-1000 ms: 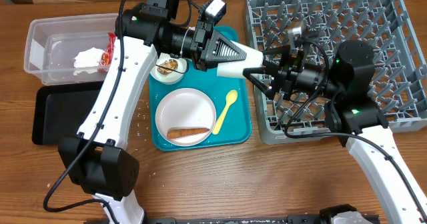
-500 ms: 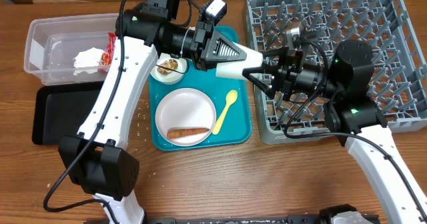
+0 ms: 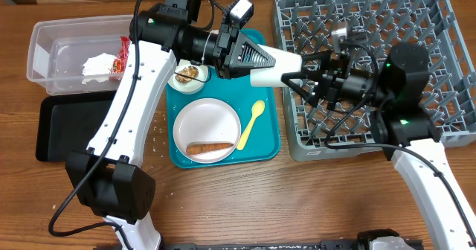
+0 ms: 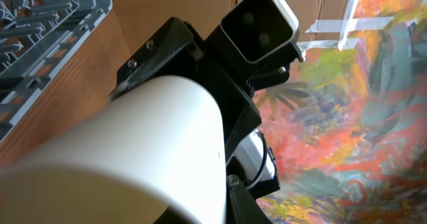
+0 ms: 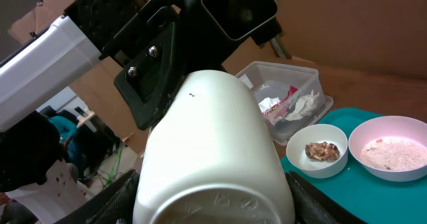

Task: Sort waste into correct bins and load items into the dishwasher
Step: 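Grasp the cup's base with the right gripper from the left gripper, then lower the cup into the dish rack with the right gripper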

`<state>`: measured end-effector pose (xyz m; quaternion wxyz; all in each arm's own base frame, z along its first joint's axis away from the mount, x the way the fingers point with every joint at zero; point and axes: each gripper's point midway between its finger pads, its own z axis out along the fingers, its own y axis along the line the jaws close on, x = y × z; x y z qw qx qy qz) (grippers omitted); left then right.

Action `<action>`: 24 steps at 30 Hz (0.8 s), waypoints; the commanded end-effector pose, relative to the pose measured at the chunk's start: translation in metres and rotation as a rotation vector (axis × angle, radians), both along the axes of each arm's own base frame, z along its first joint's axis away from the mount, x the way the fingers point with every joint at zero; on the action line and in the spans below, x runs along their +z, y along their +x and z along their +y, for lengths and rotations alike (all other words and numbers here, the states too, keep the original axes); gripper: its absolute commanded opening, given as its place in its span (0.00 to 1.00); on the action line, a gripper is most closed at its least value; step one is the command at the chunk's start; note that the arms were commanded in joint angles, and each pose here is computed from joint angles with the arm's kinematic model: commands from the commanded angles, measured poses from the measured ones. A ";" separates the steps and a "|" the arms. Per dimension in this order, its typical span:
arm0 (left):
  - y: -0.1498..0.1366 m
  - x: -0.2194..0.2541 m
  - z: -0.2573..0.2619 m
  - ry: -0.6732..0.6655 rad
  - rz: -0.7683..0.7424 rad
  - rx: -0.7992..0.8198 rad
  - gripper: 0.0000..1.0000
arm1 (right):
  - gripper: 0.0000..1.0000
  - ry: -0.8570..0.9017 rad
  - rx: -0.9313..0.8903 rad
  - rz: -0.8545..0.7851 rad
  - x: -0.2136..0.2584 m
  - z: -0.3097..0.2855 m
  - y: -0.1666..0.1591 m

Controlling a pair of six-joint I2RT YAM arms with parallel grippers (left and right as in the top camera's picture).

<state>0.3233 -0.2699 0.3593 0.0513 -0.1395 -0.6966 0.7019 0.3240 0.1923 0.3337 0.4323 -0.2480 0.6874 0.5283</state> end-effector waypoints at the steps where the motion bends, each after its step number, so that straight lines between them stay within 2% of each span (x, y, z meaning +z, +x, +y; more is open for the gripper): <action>1: -0.003 0.004 -0.001 -0.015 0.021 -0.015 0.15 | 0.42 0.012 -0.023 -0.016 0.010 -0.017 0.006; 15: 0.000 0.005 0.001 -0.016 0.016 -0.007 0.14 | 0.42 0.024 -0.160 0.024 0.007 -0.078 0.025; 20: 0.001 0.005 0.001 -0.022 -0.008 -0.007 0.14 | 0.43 0.018 -0.294 0.161 -0.015 -0.104 0.037; 24: 0.011 0.000 -0.002 0.003 -0.097 0.020 0.14 | 0.43 -0.035 -0.439 0.287 -0.043 -0.120 0.047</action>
